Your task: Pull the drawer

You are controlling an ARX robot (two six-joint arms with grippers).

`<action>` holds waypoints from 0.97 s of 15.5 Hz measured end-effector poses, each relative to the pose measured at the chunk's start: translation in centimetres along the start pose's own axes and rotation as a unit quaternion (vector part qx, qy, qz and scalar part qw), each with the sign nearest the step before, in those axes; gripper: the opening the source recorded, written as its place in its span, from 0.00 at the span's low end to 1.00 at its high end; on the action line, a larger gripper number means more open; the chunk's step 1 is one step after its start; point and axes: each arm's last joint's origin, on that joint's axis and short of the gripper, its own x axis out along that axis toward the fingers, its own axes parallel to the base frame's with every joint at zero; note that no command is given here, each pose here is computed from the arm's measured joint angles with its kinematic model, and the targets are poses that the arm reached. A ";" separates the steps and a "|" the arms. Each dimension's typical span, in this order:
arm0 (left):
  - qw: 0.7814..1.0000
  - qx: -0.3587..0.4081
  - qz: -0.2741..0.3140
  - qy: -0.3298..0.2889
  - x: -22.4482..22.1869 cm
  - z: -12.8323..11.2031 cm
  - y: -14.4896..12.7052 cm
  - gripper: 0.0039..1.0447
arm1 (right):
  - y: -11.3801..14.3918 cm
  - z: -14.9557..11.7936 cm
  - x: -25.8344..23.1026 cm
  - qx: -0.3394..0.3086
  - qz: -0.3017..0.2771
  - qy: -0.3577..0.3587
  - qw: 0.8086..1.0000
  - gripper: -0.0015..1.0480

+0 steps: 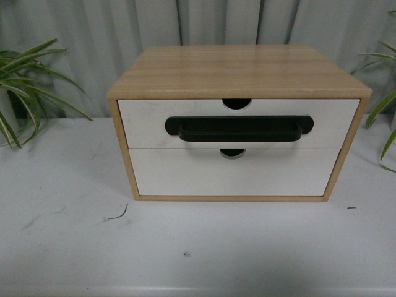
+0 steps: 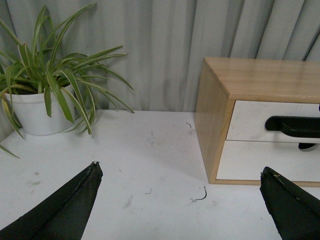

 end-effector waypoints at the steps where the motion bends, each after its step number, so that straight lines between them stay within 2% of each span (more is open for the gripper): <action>1: 1.000 0.000 0.000 0.000 0.0 0.0 0.0 0.94 | 0.0 0.0 0.0 0.000 0.000 0.000 1.000 0.94; 14: 1.000 0.000 0.000 0.001 0.0 0.0 0.0 0.94 | 0.0 -0.1 0.0 0.006 0.006 0.013 1.000 0.94; 15: 0.990 -0.020 0.078 0.114 0.1 0.1 -0.6 0.94 | -0.1 0.0 0.7 0.042 0.035 0.064 0.996 0.94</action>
